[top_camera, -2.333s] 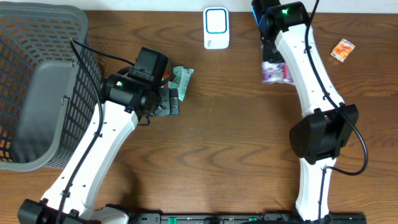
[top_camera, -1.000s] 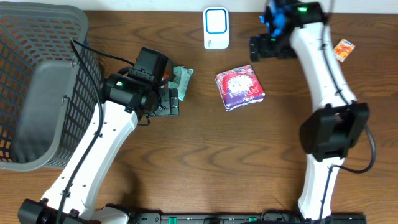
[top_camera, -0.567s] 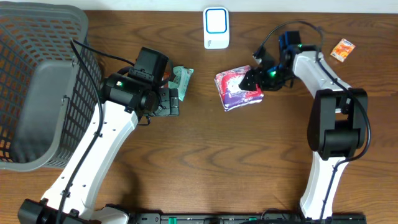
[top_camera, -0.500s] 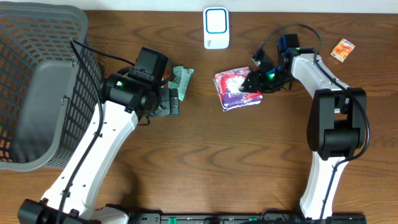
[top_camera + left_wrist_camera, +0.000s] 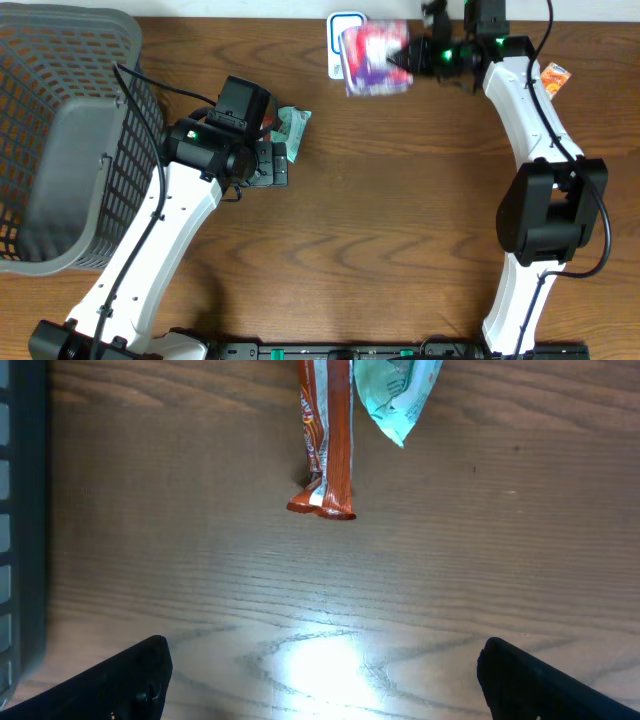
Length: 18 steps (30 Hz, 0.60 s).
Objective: Scan the item barcode
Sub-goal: 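Carry the purple package right and place it beside the orange pack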
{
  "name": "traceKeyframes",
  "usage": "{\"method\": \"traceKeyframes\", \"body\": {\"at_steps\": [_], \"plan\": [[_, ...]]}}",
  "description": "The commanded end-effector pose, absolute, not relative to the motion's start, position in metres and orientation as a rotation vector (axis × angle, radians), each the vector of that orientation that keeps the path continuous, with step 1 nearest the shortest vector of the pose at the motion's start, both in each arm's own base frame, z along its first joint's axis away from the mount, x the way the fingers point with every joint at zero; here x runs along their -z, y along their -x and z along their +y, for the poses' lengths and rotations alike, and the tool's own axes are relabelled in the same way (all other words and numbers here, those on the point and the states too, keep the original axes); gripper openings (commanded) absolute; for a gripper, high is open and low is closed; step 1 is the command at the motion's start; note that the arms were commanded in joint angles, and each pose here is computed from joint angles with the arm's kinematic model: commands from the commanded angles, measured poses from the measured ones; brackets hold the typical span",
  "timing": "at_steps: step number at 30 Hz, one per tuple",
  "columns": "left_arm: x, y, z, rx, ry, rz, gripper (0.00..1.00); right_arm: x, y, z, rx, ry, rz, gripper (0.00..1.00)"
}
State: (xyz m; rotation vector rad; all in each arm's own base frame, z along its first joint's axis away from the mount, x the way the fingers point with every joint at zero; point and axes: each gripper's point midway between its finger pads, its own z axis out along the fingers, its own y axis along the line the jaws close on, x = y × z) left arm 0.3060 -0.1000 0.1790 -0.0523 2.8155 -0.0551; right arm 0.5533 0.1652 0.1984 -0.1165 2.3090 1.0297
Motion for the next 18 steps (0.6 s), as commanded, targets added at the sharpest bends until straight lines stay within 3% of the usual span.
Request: {"method": "traceKeyframes", "body": {"at_steps": [1,10,18], "plan": [[-0.179,-0.307,-0.099,0.053,0.051,2.818,0.98,-0.217,-0.573,0.173,-0.972,-0.149,2.264,0.01],[-0.179,-0.307,-0.099,0.054,0.051,2.819,0.98,-0.211,-0.605,0.212,-0.722,-0.21,2.106,0.01],[-0.179,-0.307,-0.099,0.054,0.051,2.819,0.98,-0.199,-0.602,0.155,-0.609,-0.294,2.192,0.01]]}}
